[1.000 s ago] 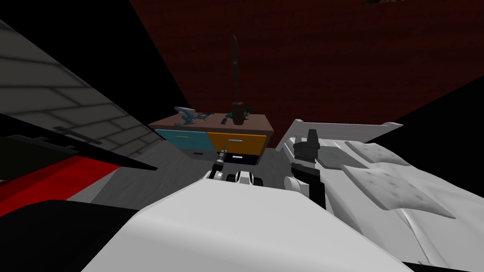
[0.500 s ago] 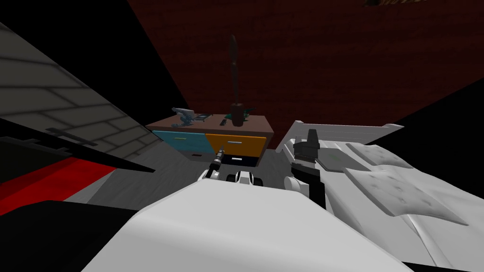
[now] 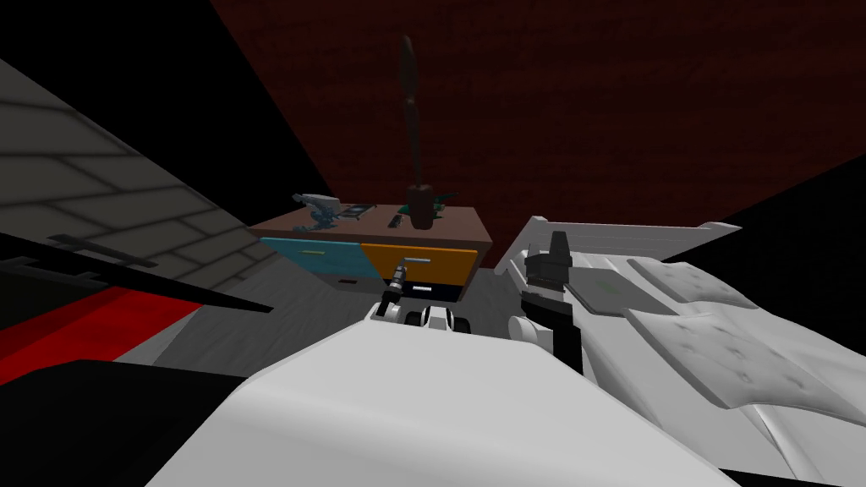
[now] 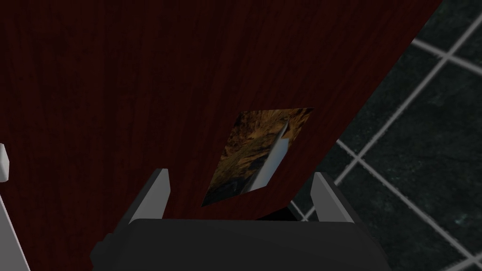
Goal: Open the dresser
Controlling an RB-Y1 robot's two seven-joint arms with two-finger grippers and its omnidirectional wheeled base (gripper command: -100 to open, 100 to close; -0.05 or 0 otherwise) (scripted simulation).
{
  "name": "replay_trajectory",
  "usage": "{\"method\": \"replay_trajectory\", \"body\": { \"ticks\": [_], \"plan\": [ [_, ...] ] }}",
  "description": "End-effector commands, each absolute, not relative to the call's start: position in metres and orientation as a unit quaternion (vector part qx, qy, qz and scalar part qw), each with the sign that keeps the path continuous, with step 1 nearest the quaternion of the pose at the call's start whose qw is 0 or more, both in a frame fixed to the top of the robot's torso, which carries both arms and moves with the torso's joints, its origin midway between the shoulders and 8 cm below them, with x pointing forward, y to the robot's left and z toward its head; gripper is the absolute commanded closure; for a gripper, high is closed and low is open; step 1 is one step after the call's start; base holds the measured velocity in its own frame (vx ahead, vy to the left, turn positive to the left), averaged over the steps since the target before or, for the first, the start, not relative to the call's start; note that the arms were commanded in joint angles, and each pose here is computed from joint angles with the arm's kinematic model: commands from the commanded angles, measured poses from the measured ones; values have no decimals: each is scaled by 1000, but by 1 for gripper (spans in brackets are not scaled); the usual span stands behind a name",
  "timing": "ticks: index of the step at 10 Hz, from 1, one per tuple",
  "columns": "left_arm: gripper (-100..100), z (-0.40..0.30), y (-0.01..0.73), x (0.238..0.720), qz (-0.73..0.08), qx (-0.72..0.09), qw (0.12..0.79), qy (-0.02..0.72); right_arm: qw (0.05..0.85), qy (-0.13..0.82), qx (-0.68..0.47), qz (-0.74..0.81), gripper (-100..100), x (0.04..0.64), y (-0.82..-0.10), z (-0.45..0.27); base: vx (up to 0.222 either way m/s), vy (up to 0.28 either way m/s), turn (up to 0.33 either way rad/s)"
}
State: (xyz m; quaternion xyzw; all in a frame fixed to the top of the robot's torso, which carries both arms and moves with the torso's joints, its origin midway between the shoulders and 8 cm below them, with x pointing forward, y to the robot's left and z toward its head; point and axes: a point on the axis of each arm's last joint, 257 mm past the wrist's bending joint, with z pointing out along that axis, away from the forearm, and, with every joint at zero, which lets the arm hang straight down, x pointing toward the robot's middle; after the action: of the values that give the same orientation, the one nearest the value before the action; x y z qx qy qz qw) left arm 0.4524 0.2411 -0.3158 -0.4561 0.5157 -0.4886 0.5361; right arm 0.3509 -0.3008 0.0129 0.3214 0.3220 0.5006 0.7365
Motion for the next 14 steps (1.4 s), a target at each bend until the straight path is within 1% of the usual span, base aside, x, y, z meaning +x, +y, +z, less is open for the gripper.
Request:
{"method": "replay_trajectory", "body": {
  "ticks": [1,4,6,7,8,12,14],
  "plan": [
    [-100,-312,221,454,-504,-475,526,493,736,322,321,501,0,351,-301,13,0,0,0],
    [-100,-310,212,455,-510,-483,522,484,736,322,321,501,0,351,-301,13,0,0,0],
    [-100,-306,212,458,-511,-483,522,483,736,322,321,501,0,351,-301,13,63,3,-3],
    [100,-306,212,459,-511,-484,522,483,736,322,321,501,0,351,-301,13,8,0,1],
    [100,-304,211,457,-512,-483,522,483,736,322,321,501,0,351,-301,13,-95,13,18],
    [100,-299,209,455,-514,-480,521,483,736,322,321,501,0,351,-301,13,-187,-3,11],
    [100,-301,207,451,-513,-481,519,485,736,322,321,501,0,351,-301,13,-130,-4,8]
  ]
}}
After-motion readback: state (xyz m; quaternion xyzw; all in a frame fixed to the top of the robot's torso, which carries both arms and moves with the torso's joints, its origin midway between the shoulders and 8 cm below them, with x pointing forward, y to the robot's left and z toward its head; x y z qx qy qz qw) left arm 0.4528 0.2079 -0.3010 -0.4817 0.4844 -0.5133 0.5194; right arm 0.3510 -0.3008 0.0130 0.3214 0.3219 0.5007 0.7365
